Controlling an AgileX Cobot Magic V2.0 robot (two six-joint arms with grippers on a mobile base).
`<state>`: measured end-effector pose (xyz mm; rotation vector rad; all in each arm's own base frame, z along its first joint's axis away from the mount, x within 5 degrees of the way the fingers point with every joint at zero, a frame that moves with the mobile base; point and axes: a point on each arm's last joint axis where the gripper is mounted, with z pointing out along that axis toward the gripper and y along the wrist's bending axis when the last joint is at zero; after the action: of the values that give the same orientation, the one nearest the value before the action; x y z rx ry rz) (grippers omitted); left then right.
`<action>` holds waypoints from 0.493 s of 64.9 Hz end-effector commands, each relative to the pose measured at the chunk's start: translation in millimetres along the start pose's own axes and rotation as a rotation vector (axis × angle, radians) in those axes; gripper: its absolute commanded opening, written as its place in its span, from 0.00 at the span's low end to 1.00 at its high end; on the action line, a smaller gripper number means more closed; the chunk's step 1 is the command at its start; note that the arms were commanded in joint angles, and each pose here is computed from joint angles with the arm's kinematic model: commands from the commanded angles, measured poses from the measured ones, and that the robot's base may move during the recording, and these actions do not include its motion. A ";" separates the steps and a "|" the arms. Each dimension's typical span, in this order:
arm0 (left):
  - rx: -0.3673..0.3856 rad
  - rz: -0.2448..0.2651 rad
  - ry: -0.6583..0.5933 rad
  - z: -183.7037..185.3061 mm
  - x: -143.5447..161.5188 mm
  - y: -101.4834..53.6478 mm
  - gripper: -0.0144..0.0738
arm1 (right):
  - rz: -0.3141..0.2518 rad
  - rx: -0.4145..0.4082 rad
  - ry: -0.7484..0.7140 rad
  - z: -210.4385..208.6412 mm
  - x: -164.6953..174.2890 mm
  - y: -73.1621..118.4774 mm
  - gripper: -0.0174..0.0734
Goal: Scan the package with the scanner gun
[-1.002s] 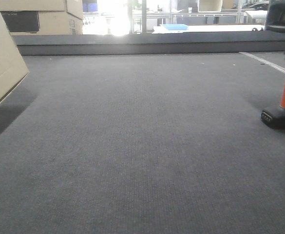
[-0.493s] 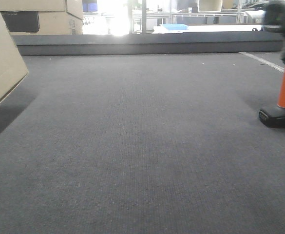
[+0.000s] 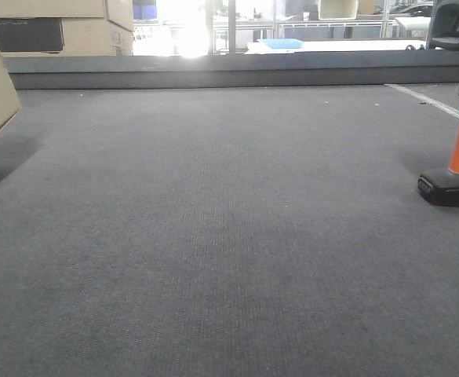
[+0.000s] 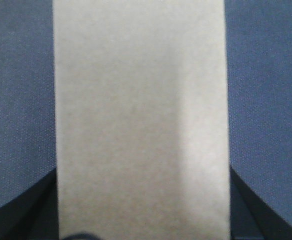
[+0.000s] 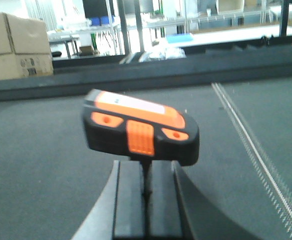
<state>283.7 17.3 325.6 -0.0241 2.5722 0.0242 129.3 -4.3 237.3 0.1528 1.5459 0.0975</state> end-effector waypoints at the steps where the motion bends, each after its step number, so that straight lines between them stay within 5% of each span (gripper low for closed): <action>1: 0.002 0.000 -0.006 4.7 -3.5 -0.4 0.04 | -0.025 -0.009 0.003 -8.7 -1.2 0.9 0.02; 11: -0.058 0.053 0.072 21.5 -1.2 5.7 0.04 | -0.025 -0.004 0.039 -20.0 -0.4 0.7 0.02; 32: -0.058 0.053 0.079 24.0 -1.2 5.7 0.04 | -0.024 -0.010 0.001 -27.5 -4.9 1.4 0.01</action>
<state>296.2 24.2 301.9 0.0213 2.6778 0.1218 102.6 -3.0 241.8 0.1425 1.5549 0.0978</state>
